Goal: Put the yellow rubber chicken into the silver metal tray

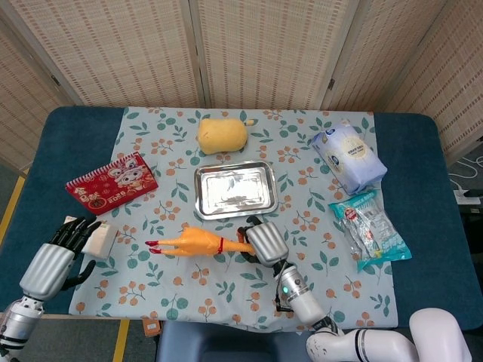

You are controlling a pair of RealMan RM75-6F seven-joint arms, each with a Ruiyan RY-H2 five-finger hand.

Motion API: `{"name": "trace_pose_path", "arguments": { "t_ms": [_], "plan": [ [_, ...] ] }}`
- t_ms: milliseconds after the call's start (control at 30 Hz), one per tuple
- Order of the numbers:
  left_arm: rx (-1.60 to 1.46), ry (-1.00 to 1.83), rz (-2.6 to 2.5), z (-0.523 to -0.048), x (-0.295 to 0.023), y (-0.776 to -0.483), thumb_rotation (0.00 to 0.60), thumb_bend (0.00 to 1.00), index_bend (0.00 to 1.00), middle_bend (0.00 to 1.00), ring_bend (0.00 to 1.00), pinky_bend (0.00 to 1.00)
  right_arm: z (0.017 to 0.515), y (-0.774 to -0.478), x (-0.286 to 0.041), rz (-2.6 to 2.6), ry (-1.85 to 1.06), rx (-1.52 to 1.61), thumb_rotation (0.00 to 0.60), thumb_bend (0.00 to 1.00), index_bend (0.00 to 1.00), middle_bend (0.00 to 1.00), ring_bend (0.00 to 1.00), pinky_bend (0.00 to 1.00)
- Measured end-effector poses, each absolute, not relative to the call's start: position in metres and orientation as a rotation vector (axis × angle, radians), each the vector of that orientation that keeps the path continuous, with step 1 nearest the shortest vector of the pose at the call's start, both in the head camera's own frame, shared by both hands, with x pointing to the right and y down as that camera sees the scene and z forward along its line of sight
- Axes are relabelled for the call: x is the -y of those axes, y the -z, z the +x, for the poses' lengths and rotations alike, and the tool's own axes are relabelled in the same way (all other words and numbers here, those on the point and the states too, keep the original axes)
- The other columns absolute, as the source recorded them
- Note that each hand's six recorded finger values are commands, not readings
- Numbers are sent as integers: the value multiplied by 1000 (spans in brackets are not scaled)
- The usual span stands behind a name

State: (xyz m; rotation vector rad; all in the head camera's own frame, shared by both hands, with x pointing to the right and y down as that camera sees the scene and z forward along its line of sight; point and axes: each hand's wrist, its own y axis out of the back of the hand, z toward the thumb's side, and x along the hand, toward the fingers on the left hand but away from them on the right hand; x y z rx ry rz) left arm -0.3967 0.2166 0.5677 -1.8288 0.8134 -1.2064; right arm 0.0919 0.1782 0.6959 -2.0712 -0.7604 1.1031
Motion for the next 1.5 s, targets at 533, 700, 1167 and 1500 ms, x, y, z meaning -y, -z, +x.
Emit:
{"name": "trace_pose_path", "arguments": {
  "t_ms": [533,700,1167,1500],
  "plan": [
    [-461,1192,-1816,-291,-185,-595,600,317,0,29,1,151,42,-678,-175,-2020,-1088,747,600,372,883,608,733,1000],
    [-420,1168,-1851,-264,-182,-601,600,317,0,22,0,150,33,-669,-176,-2000,-1093,726,600,373,883,608,733,1000],
    [-350,1198,-1915,-236,-181,-620,600,316,0,19,0,152,25,-645,-172,-1958,-1102,731,600,373,883,608,733,1000],
    [-367,1164,-1934,-223,-175,-630,600,326,10,69,41,193,27,-646,-175,-1958,-1104,712,600,374,883,608,733,1000]
  ]
}}
